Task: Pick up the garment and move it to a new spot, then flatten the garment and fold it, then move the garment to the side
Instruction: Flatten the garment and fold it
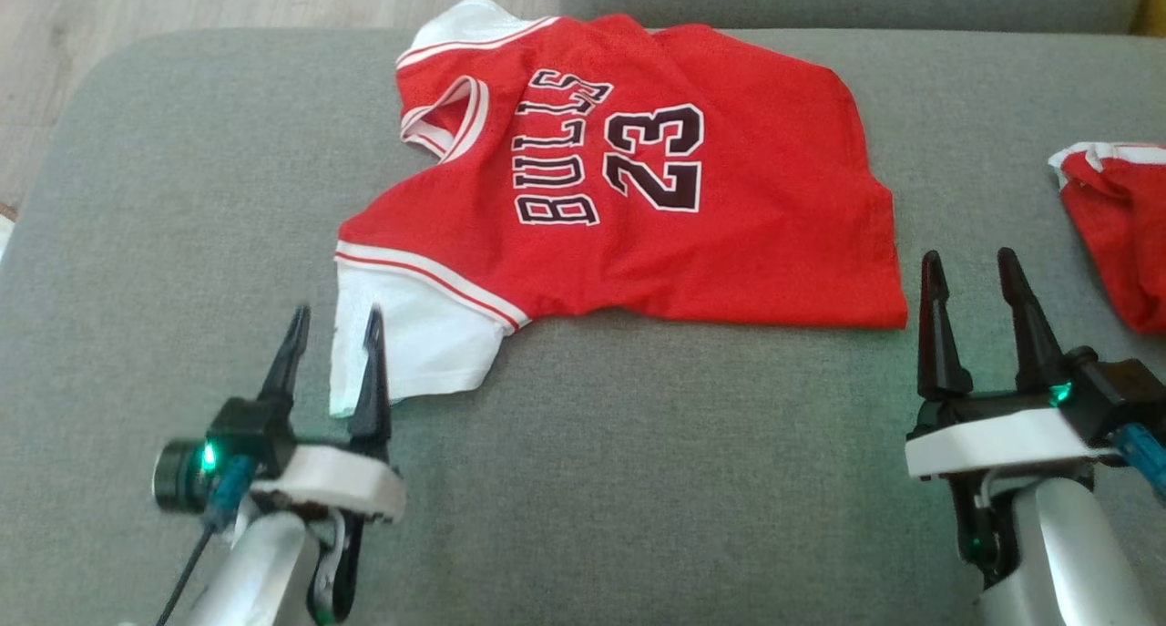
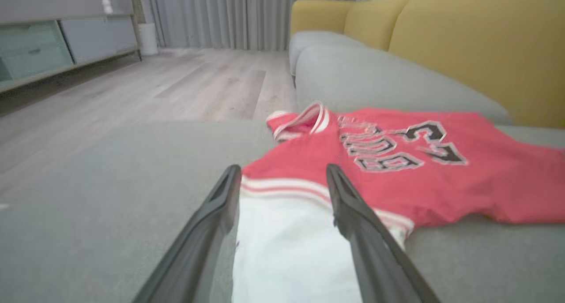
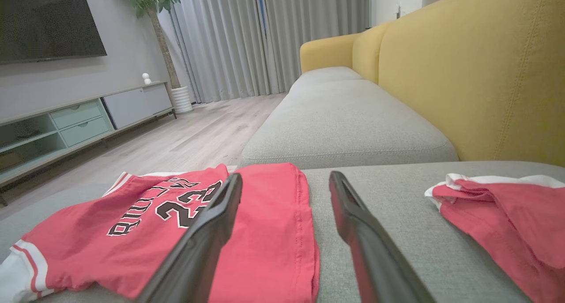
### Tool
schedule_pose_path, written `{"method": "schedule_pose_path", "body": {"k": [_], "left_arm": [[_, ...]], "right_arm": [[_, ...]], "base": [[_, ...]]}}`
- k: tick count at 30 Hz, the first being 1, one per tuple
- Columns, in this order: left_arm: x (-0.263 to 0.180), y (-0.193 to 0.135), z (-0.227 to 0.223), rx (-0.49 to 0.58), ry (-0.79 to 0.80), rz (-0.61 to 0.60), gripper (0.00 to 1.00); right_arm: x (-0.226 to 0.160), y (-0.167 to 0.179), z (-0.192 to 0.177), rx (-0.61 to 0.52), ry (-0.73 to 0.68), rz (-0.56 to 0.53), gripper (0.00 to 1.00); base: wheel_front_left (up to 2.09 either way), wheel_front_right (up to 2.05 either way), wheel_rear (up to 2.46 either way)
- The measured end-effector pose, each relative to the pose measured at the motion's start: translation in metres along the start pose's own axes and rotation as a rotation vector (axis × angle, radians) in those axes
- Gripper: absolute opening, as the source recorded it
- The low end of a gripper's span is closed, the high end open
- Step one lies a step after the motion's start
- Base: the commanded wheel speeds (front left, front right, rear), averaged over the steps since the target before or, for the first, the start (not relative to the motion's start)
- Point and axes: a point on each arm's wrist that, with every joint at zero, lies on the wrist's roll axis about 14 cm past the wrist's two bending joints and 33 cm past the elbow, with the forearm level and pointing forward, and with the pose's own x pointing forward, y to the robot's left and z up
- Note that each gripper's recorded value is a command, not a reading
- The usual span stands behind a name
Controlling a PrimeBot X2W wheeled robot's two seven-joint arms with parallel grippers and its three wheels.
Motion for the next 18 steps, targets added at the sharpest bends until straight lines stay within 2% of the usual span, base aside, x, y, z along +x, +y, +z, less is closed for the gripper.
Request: {"method": "schedule_pose_path", "body": {"k": [7, 18], "left_arm": [[-0.009, 0.023, -0.072, 0.05, 0.278, 0.064, 1.0], [0.004, 0.031, -0.098, 0.064, 0.409, 0.079, 1.0]], "right_arm": [[-0.001, -0.005, -0.007, 0.004, 0.018, -0.012, 1.0], [-0.002, -0.016, -0.015, 0.005, 0.039, -0.042, 1.0]], "base": [[0.0, 0.0, 0.0], [0.0, 0.0, 0.0]]}}
